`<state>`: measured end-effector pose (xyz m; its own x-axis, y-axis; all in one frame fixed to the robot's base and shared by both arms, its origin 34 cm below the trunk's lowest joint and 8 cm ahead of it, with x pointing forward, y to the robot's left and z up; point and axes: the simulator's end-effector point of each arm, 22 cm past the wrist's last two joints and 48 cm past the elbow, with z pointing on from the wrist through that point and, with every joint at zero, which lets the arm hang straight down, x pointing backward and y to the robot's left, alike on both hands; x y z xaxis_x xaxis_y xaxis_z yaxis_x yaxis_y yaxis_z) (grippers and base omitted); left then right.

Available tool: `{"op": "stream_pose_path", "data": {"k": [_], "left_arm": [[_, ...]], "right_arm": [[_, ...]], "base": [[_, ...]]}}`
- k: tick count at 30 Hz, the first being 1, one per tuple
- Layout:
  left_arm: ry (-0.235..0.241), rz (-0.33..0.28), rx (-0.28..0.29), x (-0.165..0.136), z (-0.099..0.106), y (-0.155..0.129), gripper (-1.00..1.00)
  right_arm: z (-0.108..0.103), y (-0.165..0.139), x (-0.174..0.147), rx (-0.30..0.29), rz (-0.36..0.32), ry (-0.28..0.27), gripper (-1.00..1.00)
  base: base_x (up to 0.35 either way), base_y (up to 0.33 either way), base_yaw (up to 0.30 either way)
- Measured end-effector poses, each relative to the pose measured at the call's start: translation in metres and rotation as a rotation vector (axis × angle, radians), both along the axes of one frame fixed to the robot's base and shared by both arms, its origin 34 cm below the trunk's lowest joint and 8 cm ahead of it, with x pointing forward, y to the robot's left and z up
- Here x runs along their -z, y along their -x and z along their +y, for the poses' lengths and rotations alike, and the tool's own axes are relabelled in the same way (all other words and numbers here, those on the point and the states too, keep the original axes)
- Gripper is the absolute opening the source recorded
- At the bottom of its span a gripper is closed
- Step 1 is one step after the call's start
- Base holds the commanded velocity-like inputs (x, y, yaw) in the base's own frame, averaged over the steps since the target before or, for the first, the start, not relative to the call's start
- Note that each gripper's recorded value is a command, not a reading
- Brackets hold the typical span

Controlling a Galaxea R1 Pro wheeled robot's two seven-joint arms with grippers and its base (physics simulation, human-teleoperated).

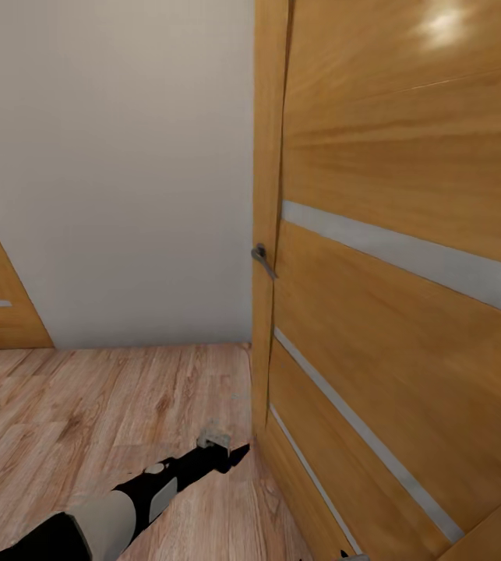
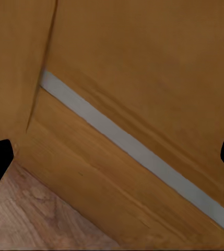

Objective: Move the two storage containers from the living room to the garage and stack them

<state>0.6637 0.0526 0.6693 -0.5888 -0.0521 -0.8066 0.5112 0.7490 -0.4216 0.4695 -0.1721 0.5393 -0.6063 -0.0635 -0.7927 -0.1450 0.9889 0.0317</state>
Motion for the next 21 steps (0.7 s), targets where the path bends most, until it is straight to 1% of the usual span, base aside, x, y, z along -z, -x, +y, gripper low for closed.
{"op": "stream_pose_path", "data": {"k": [2,3,4,7,8,10,11,13,14,16,17,20,21], "left_arm": [[-0.017,0.007,-0.017,0.012,0.017,0.009,1.00],[-0.036,0.005,-0.030,0.022,0.033,0.016,1.00],[-0.045,0.005,-0.038,0.027,0.040,0.021,1.00],[-0.068,0.019,-0.061,0.044,0.057,0.038,1.00],[-0.086,0.033,-0.077,0.055,0.066,0.049,1.00],[-0.106,0.054,-0.103,0.068,0.077,0.064,1.00],[-0.109,0.059,-0.112,0.071,0.079,0.068,1.00],[-0.106,0.051,-0.151,0.077,0.087,0.078,1.00],[-0.090,0.034,-0.206,0.077,0.095,0.081,1.00],[-0.071,0.026,-0.287,0.077,0.106,0.080,1.00],[-0.056,0.024,-0.358,0.077,0.117,0.078,1.00],[-0.042,0.024,-0.437,0.078,0.129,0.079,1.00],[-0.040,0.025,-0.448,0.078,0.131,0.079,1.00]], "right_arm": [[0.000,0.000,0.000,0.000,0.000,0.000,1.00],[0.000,0.000,0.000,0.001,0.000,0.000,1.00],[0.000,0.000,0.000,0.001,0.000,0.000,1.00],[0.000,0.000,0.000,0.001,0.000,0.000,1.00],[0.000,0.000,0.000,0.001,0.000,0.000,1.00],[0.000,0.000,0.000,0.001,0.000,0.000,1.00],[0.000,0.000,0.000,0.001,0.000,0.000,1.00],[0.000,0.000,0.000,0.001,0.000,0.000,1.00],[0.000,0.000,0.000,0.001,0.000,0.000,1.00],[0.000,0.000,0.000,0.001,0.000,0.000,1.00],[0.000,0.000,0.000,0.001,0.000,0.000,1.00],[0.000,0.000,0.000,0.001,0.000,0.000,1.00],[0.000,0.000,0.000,0.002,0.000,0.000,1.00]], "base": [[0.000,0.000,0.000],[0.000,0.000,0.000],[0.000,0.000,0.000],[0.000,0.000,0.000],[0.000,0.000,0.000],[0.000,0.000,0.000],[0.000,0.000,0.000],[0.000,0.000,0.000],[0.000,0.000,0.000],[0.000,0.000,0.000],[0.000,0.000,0.000],[0.000,0.000,0.000],[0.000,0.000,0.000]]}}
